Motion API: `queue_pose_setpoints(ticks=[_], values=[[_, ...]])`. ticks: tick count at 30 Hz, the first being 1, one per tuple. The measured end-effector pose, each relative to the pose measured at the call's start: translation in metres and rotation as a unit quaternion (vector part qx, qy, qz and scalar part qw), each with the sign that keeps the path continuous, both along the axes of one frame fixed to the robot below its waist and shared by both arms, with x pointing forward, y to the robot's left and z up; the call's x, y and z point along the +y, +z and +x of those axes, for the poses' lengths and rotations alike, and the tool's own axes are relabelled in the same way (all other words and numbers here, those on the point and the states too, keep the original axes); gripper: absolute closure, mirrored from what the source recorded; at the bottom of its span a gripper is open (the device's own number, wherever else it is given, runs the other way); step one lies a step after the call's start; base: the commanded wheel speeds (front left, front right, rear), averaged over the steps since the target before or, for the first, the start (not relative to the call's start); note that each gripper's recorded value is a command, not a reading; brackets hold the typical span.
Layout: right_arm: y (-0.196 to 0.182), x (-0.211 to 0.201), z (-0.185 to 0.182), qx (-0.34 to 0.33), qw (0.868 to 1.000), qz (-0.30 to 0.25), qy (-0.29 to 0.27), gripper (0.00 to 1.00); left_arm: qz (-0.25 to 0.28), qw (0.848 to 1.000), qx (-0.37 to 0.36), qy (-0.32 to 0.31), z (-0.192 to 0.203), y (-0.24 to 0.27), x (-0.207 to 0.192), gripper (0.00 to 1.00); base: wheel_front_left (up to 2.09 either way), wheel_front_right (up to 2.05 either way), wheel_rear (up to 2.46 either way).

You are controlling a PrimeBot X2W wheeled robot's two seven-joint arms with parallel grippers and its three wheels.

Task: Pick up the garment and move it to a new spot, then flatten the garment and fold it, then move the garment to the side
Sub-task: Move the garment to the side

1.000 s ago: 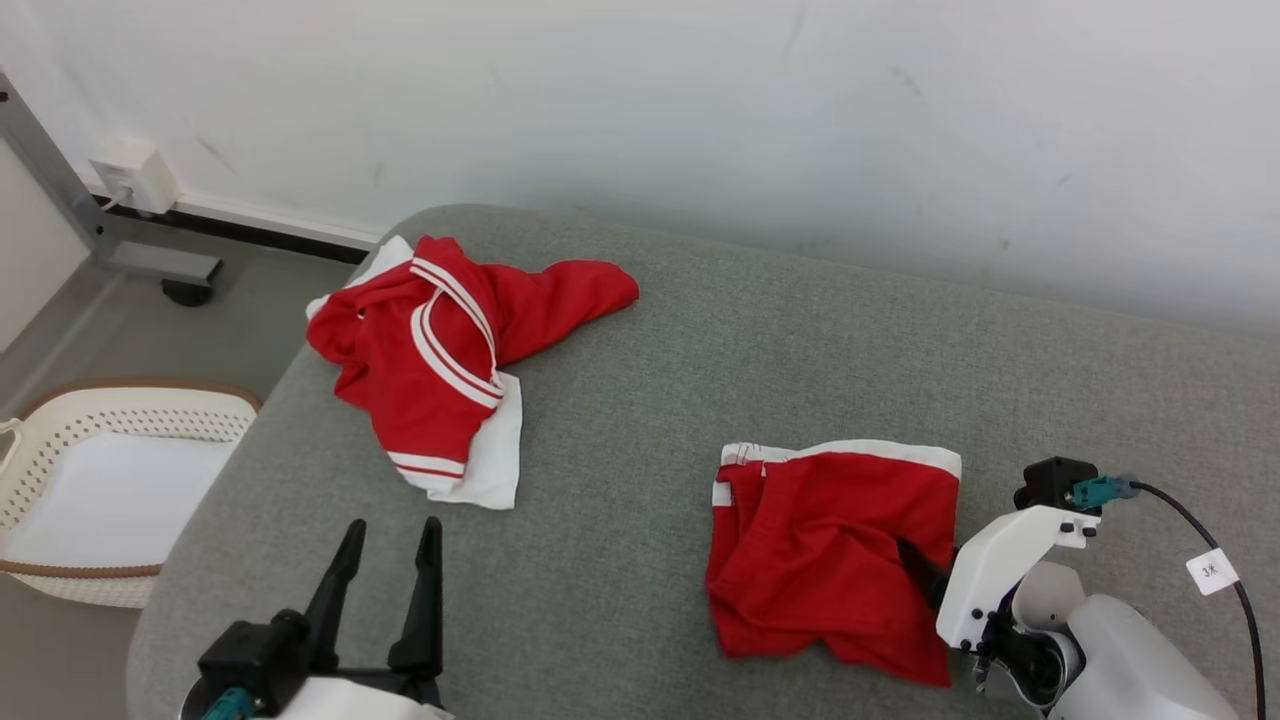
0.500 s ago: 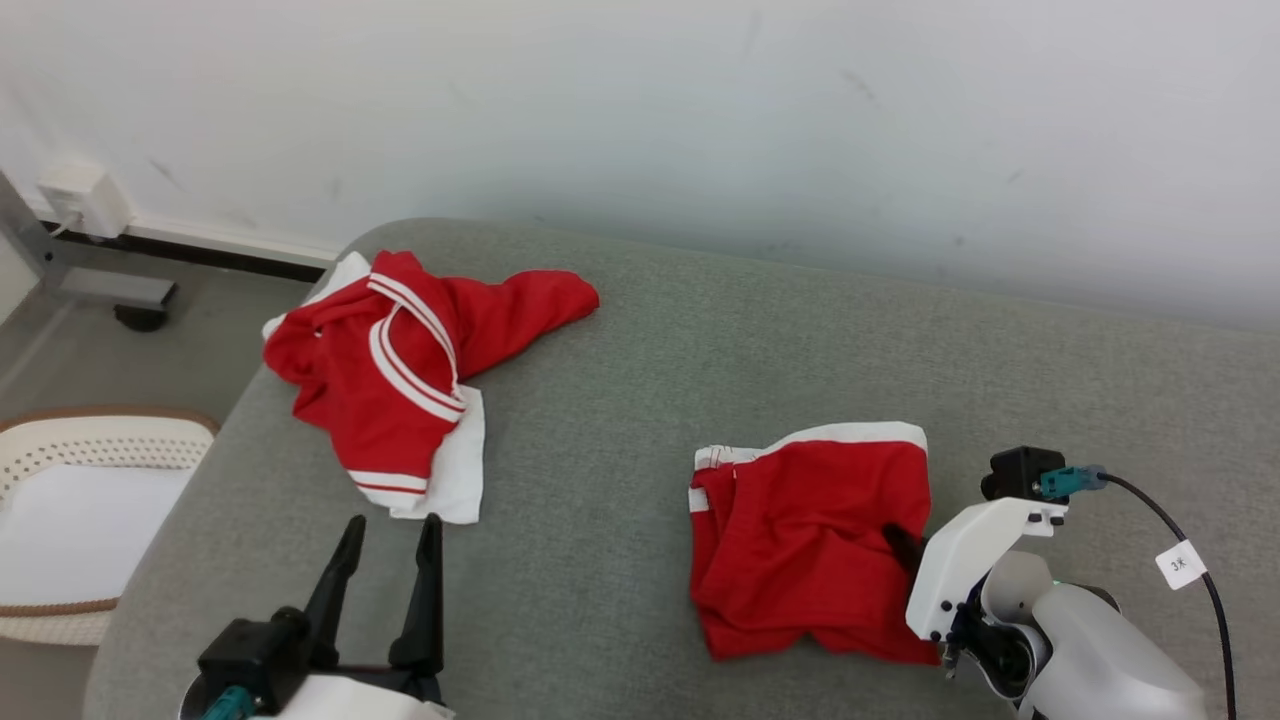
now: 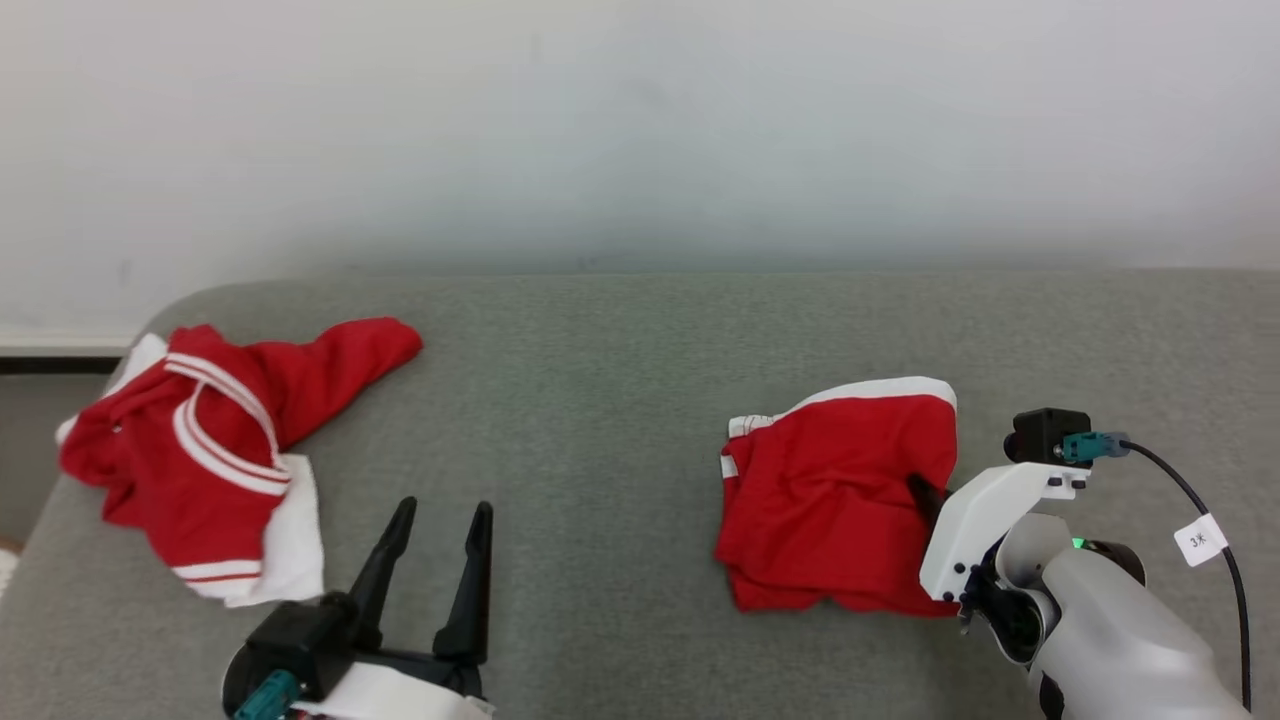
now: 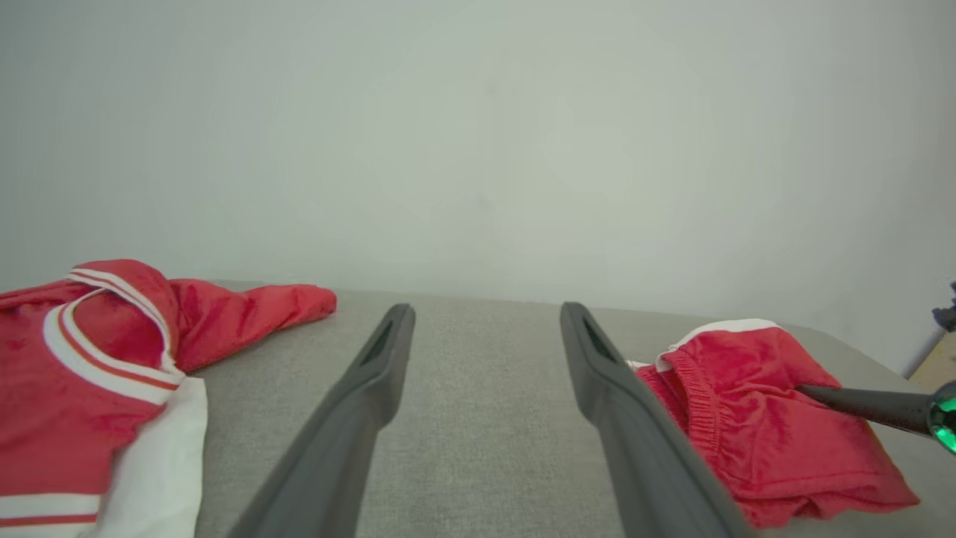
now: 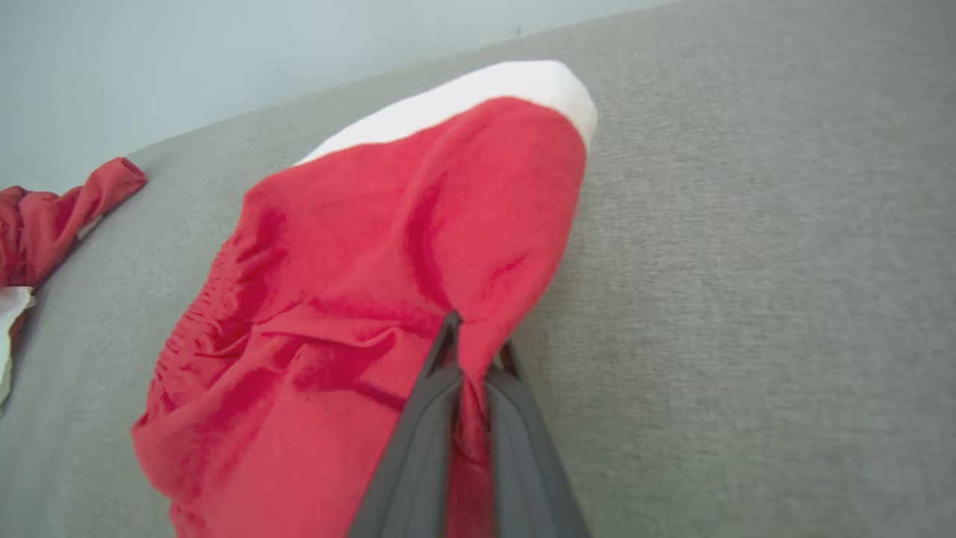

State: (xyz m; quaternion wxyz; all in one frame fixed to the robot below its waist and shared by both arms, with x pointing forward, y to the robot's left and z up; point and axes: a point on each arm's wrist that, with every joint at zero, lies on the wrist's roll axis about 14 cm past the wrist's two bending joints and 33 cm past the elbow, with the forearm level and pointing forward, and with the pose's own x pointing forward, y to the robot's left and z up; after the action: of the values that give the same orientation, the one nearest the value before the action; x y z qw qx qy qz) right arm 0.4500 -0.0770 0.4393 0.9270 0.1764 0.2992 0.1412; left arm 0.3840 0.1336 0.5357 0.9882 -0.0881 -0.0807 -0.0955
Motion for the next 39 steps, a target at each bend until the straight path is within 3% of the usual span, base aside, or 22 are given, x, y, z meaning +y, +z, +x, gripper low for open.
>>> queue_pose_setpoints(ticks=[9,17,25,30,39], values=[[0.0,-0.087,-0.015,-0.01,0.994,-0.004,-0.11,1.0,-0.002,0.991,-0.005,-0.133,0.021,0.002,-0.092,0.0,0.0,0.0,0.0],[-0.005,-0.136,-0.027,-0.019,0.984,-0.001,-0.176,1.0,-0.002,0.975,0.006,-0.223,0.028,-0.01,-0.156,0.0,0.0,0.0,0.0],[-0.009,-0.161,-0.006,-0.037,0.981,-0.029,-0.187,1.0,0.008,0.969,0.025,-0.245,0.046,-0.035,-0.16,0.0,0.0,0.0,0.0],[0.001,-0.179,0.03,-0.062,0.981,-0.109,-0.145,1.0,0.012,0.969,0.041,-0.242,0.059,-0.054,-0.15,0.0,0.0,0.0,0.0],[-0.009,-0.234,0.089,-0.049,0.966,-0.221,-0.128,1.0,0.017,0.975,0.078,-0.207,0.086,-0.097,-0.115,0.0,0.0,0.0,0.0]])
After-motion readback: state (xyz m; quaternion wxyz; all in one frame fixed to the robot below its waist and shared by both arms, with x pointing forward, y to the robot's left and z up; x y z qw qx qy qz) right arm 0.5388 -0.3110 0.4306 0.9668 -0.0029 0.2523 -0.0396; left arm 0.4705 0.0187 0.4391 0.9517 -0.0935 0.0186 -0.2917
